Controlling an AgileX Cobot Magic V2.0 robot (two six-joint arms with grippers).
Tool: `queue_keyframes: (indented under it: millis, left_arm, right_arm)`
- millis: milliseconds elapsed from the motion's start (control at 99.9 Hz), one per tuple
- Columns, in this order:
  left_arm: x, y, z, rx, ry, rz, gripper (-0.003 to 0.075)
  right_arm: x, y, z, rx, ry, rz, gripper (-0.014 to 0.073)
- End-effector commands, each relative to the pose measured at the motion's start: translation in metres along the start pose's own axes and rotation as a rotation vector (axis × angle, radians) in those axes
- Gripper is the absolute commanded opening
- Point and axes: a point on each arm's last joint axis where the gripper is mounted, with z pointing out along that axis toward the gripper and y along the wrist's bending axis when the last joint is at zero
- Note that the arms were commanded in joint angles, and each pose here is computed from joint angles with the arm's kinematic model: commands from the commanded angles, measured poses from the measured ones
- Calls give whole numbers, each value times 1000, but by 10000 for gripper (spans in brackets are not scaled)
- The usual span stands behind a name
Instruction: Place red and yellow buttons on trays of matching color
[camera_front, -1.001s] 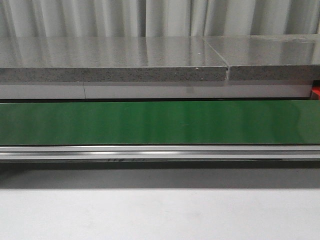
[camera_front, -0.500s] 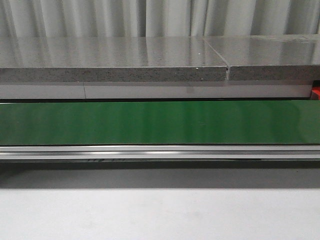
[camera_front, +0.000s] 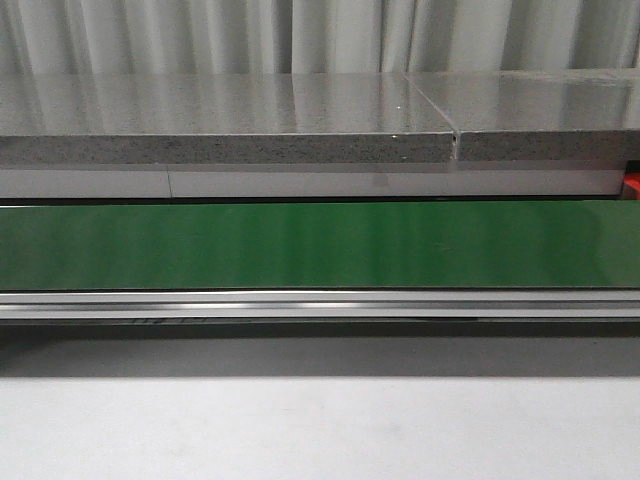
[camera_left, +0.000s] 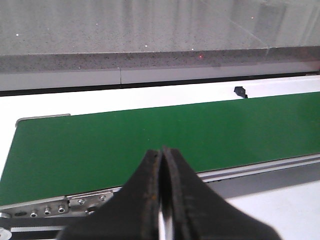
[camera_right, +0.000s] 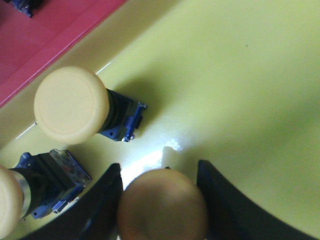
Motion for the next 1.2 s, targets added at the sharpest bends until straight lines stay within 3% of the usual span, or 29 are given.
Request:
queue_keyframes:
  millis: [0,390,490,660,730,1021,1191]
  left_arm:
    - [-14,1,-2,-11,-86,-21,-19]
    - [-14,1,-2,-11,-86,-21,-19]
    - [-14,1,-2,-11,-86,-21,-19]
    - [-14,1,-2,-11,-86,-21,-19]
    - [-14,1,-2,-11,-86,-21,-19]
    - [-14,1,-2,-11,-86,-21,-19]
    - [-14,1,-2,-11,-86,-21,-19]
  right_arm:
    - [-13,1,-11,3,-85,-1,146]
    - [-9,-1,2,-15,-37,12,169]
    - [-8,-1,2,-21,-33,10,274]
    - [-7,1,1,-34,-22,7,569]
    - [-8,2,-1,-35,-25,5,619]
    - [-16,8,-27,-16,-118,-23,623]
    - [-23,18,-58,-7,-235,-27,623]
